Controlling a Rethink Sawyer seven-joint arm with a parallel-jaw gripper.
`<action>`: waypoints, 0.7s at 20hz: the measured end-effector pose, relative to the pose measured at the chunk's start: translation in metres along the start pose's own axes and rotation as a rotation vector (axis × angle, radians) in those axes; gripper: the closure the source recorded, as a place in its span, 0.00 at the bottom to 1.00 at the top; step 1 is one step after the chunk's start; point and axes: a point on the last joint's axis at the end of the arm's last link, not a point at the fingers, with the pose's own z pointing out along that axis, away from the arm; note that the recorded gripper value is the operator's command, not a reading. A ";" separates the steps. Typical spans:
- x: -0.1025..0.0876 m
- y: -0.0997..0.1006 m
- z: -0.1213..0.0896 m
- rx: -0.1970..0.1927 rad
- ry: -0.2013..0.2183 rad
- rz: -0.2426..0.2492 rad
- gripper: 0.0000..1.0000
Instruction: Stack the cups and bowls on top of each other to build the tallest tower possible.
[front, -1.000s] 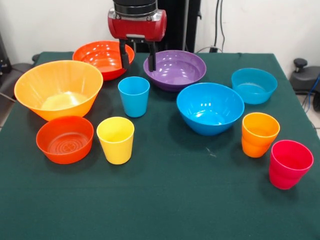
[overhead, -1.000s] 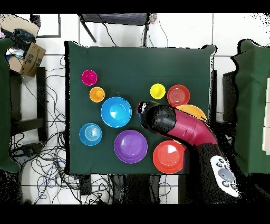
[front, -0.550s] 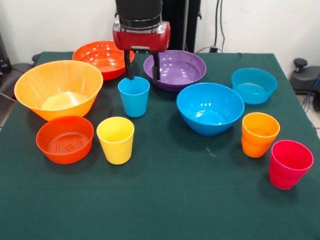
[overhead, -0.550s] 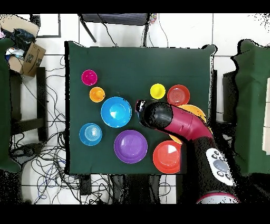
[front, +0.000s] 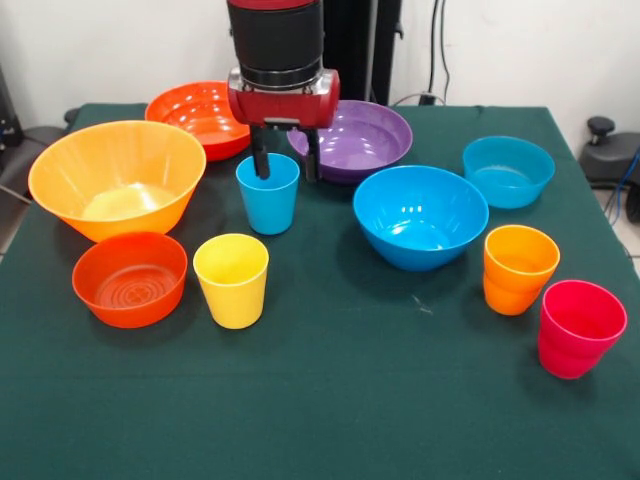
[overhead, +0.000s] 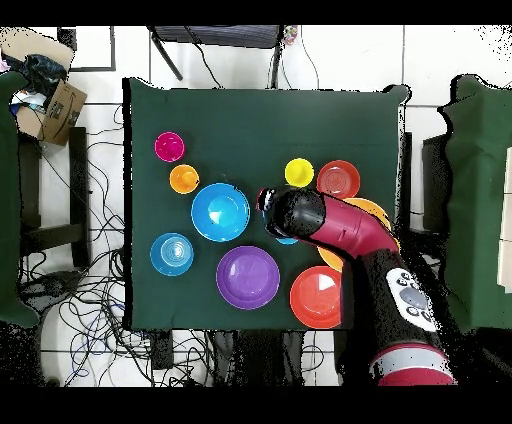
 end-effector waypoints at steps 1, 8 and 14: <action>0.000 0.000 0.000 0.001 0.000 -0.002 0.00; -0.010 -0.010 -0.005 0.016 -0.002 -0.018 0.00; -0.021 -0.018 -0.015 0.016 0.010 -0.009 0.00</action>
